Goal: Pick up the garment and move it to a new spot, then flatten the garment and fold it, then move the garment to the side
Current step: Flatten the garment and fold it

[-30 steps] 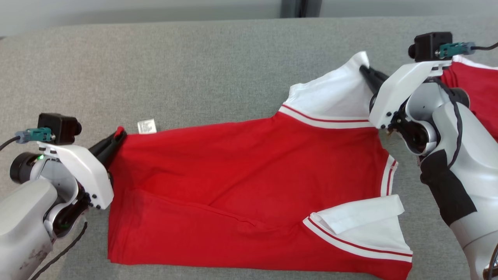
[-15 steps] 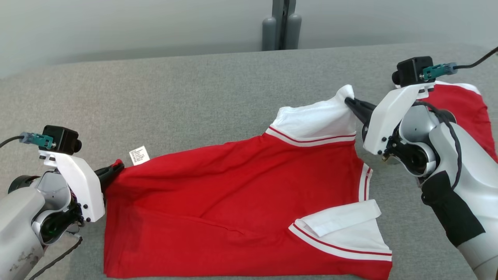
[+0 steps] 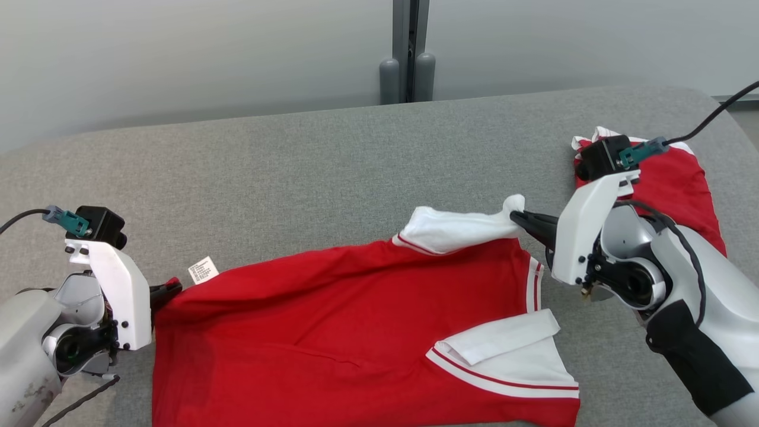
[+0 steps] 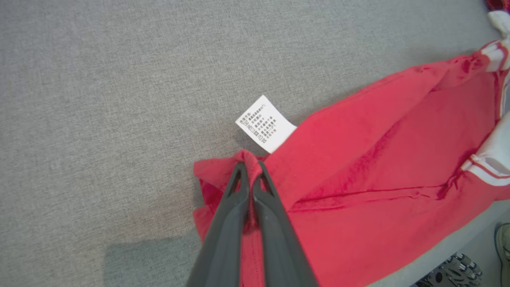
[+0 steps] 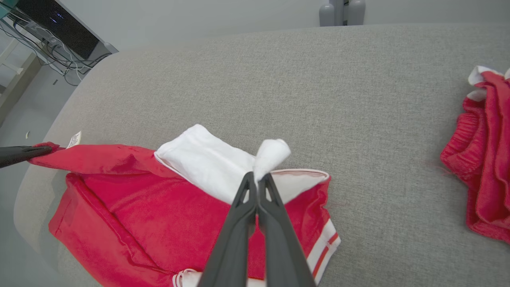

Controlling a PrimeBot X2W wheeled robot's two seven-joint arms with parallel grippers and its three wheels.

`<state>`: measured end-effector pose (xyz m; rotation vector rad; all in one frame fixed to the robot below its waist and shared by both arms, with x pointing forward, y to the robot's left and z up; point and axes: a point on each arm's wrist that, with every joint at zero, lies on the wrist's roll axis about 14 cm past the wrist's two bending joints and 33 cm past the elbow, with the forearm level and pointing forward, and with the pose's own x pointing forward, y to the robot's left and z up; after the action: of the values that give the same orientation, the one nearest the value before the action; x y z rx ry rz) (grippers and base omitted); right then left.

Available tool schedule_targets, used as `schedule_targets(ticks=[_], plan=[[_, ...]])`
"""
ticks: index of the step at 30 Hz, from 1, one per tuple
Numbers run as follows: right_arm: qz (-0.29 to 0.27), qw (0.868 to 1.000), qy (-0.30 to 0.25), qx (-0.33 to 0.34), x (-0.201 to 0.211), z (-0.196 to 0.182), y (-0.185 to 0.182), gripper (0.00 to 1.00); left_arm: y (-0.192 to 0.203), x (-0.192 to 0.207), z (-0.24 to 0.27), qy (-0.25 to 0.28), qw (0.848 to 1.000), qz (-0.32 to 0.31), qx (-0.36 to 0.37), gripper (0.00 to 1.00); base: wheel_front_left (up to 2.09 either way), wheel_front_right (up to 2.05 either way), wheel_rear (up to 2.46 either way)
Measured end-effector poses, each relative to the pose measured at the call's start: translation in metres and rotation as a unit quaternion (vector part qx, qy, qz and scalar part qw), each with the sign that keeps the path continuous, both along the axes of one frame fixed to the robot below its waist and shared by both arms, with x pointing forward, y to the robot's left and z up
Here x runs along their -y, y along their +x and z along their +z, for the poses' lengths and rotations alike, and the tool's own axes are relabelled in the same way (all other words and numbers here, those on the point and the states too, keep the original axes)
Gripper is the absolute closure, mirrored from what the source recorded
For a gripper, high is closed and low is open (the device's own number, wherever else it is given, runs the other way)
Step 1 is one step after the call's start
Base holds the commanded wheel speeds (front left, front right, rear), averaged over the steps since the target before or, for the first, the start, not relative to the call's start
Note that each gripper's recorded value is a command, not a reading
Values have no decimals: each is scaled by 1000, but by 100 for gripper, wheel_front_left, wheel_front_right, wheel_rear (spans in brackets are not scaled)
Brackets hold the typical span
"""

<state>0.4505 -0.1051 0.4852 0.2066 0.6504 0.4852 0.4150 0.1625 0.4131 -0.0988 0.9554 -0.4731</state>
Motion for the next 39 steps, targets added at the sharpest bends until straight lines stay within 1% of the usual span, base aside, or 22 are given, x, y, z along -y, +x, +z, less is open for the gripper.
schedule_targets(ticks=[3,9,14,20,22,28,39], plan=[[2,1000,0,-4,3,0,-6,100,-2,-1,2,4,1000,-3,0,100,0,0,0],[-2,1000,-12,-12,17,-3,-16,100,-4,-12,2,29,1000,-4,-1,100,0,0,0],[-4,1000,-12,-16,20,-4,-19,100,-3,-12,2,30,1000,-3,0,100,0,0,0],[5,999,-12,-37,19,-12,-31,100,-5,-10,2,24,1000,-2,-1,100,0,0,0],[10,999,-3,-45,15,-13,-35,100,-6,-11,0,26,1000,-3,-4,100,0,0,0],[22,997,2,-71,11,-23,-48,100,-7,-11,-3,27,1000,-3,-13,100,0,0,0],[26,995,8,-93,14,-28,-63,100,-16,-12,-10,30,999,-9,-37,100,0,0,0]])
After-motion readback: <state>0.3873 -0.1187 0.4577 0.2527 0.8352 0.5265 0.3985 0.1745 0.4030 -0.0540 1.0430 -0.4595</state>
